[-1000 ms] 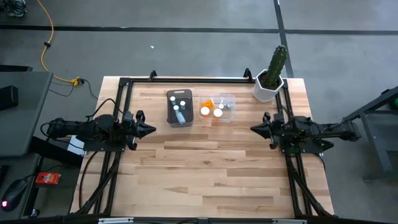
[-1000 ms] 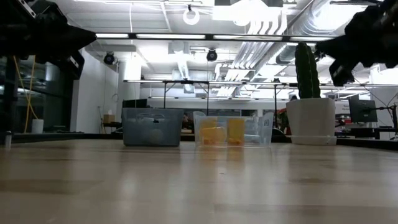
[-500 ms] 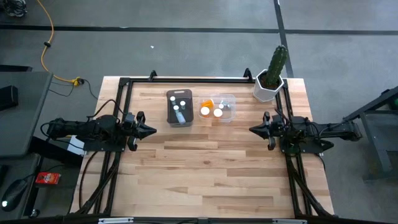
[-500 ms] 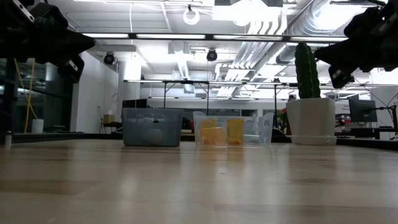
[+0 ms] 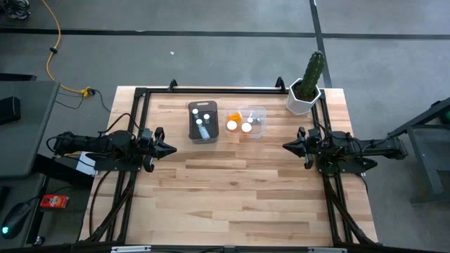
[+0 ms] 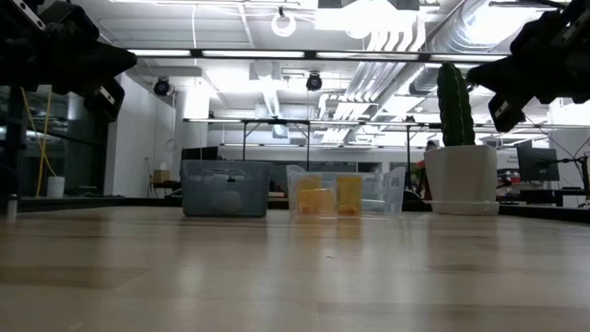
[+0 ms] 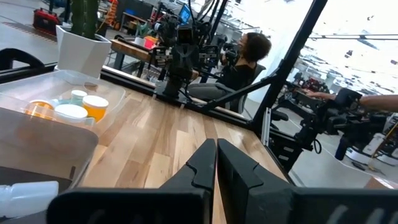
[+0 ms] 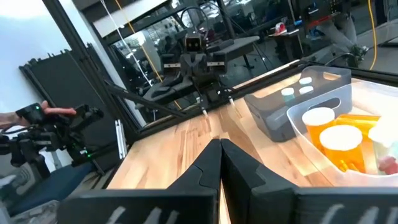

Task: Pick and place medicine bottles into bin by pill shape (circle, oval)
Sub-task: Return to Home Position

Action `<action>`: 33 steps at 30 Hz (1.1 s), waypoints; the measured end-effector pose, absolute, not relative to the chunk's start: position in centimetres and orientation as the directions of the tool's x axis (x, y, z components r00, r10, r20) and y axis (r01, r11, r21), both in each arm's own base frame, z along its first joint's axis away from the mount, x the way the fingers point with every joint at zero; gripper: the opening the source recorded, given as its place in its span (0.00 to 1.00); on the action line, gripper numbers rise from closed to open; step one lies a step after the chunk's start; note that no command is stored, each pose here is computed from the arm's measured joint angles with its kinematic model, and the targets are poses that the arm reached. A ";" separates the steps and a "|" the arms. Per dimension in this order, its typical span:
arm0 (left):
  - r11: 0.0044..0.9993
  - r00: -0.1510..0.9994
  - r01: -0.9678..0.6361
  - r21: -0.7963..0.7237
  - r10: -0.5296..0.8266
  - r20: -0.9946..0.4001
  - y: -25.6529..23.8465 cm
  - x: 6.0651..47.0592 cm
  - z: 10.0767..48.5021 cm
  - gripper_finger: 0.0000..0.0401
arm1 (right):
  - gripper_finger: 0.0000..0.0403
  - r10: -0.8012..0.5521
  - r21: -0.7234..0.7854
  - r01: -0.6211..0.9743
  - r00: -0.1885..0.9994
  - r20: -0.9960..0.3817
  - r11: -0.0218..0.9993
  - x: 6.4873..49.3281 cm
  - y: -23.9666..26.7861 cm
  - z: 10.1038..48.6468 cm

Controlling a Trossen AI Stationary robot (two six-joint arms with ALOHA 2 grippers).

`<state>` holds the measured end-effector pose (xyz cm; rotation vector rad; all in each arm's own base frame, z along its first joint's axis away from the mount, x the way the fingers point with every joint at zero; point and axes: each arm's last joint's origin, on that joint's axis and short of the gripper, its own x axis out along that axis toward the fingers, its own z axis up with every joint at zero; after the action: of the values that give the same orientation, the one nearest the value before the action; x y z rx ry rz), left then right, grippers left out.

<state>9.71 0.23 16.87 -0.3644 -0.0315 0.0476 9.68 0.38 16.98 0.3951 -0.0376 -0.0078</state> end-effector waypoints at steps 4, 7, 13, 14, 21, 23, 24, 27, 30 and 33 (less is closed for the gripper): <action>0.933 0.998 -0.041 -0.357 0.052 0.022 0.2 9.7 16.9 0.01 | 0.00 -0.014 0.384 0.006 1.000 0.019 0.923 9.8 0.4 16.9; 0.933 0.998 -0.041 -0.357 0.052 0.022 0.2 9.7 16.9 0.01 | 0.00 -0.014 0.384 0.006 1.000 0.018 0.923 9.8 0.4 16.8; 0.933 0.998 -0.041 -0.357 0.052 0.021 0.2 9.7 16.9 0.01 | 0.00 -0.013 0.384 0.005 1.000 0.018 0.923 9.8 0.4 16.8; 0.933 0.998 -0.041 -0.357 0.052 0.021 0.2 9.7 16.9 0.01 | 0.00 -0.014 0.384 0.006 1.000 0.018 0.923 9.8 0.4 16.8; 0.933 0.998 -0.041 -0.357 0.052 0.021 0.2 9.7 16.9 0.01 | 0.00 -0.013 0.384 0.006 1.000 0.018 0.923 9.8 0.4 16.8; 0.933 0.998 -0.041 -0.357 0.052 0.021 0.2 9.7 16.9 0.01 | 0.00 -0.013 0.384 0.006 1.000 0.018 0.923 9.8 0.4 16.8; 0.933 0.998 -0.041 -0.357 0.052 0.021 0.2 9.7 16.9 0.01 | 0.00 -0.013 0.384 0.006 1.000 0.018 0.923 9.8 0.4 16.8; 0.933 0.998 -0.041 -0.357 0.052 0.021 0.2 9.7 16.9 0.01 | 0.00 -0.013 0.384 0.006 1.000 0.018 0.923 9.8 0.4 16.8; 0.933 0.998 -0.041 -0.357 0.052 0.021 0.2 9.7 16.9 0.01 | 0.00 -0.013 0.384 0.005 1.000 0.018 0.923 9.8 0.4 16.8; 0.933 0.998 -0.041 -0.357 0.052 0.021 0.2 9.7 16.9 0.01 | 0.00 -0.013 0.384 0.005 1.000 0.018 0.923 9.8 0.4 16.8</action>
<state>9.72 0.23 16.86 -0.3643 -0.0301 0.0479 9.77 0.39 16.84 0.3939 -0.0200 -0.0094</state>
